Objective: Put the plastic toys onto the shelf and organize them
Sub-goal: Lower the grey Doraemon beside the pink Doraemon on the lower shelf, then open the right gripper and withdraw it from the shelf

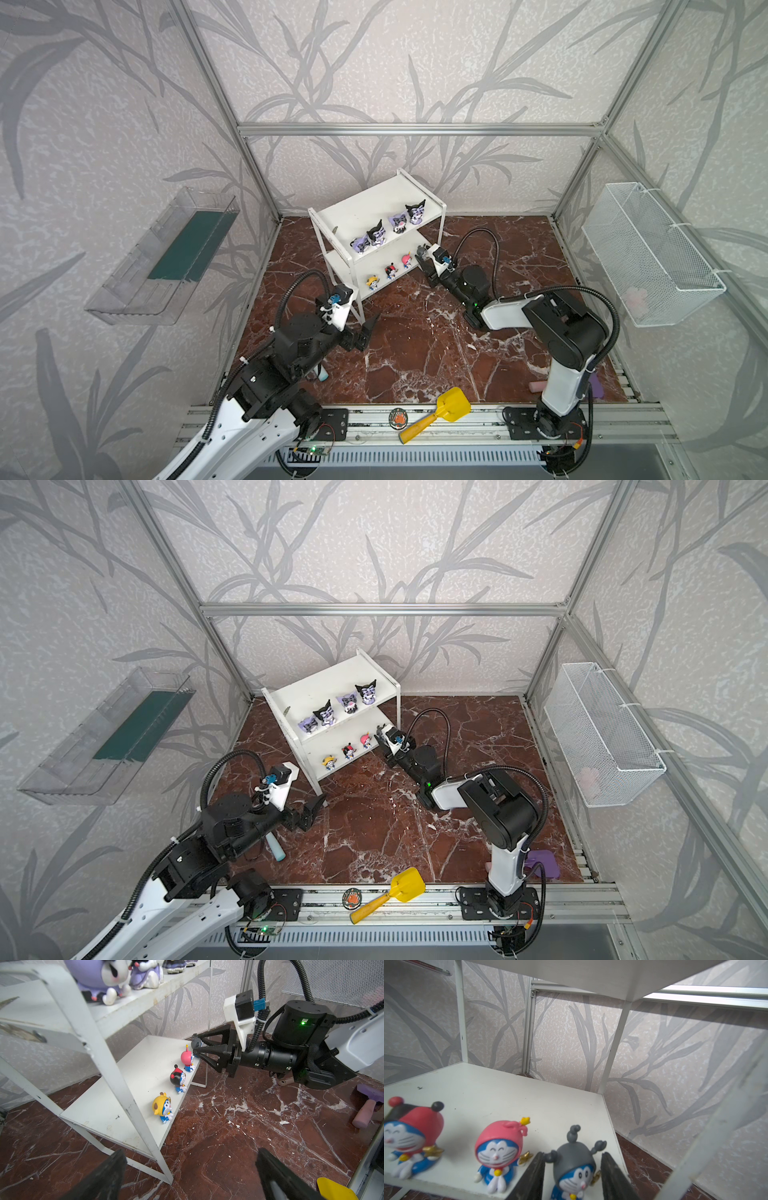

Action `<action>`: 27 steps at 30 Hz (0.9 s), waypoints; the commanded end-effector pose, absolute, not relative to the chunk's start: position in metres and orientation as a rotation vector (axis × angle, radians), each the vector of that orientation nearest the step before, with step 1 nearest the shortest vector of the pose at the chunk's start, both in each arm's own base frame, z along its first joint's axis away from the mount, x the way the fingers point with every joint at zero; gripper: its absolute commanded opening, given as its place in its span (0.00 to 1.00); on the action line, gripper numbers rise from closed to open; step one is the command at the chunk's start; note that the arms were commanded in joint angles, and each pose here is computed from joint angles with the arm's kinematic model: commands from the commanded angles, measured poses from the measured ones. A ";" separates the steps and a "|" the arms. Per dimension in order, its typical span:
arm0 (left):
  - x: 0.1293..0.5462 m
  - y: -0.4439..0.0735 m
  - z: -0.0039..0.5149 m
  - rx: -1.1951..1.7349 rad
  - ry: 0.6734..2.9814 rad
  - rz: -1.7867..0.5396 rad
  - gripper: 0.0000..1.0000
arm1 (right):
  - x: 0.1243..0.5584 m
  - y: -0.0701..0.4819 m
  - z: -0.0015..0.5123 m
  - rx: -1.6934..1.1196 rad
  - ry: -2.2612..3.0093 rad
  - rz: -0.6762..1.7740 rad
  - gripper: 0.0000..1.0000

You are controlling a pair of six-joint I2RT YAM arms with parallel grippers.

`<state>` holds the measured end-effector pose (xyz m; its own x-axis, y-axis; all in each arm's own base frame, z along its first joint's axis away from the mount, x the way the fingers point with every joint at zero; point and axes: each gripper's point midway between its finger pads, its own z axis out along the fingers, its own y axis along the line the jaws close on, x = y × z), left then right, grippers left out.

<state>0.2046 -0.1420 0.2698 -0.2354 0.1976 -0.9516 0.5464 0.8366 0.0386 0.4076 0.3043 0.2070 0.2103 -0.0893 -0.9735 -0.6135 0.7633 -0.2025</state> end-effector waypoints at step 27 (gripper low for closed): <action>0.221 0.003 0.265 -0.209 1.874 0.333 0.99 | 0.318 0.191 0.207 -0.473 1.680 0.256 0.89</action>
<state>0.2289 -0.0411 0.2650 -0.3136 0.0486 -0.9483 -0.0548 0.9961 0.0692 0.3182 0.2206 0.2435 0.0476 -0.0860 -0.9952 -0.5394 0.8363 -0.0981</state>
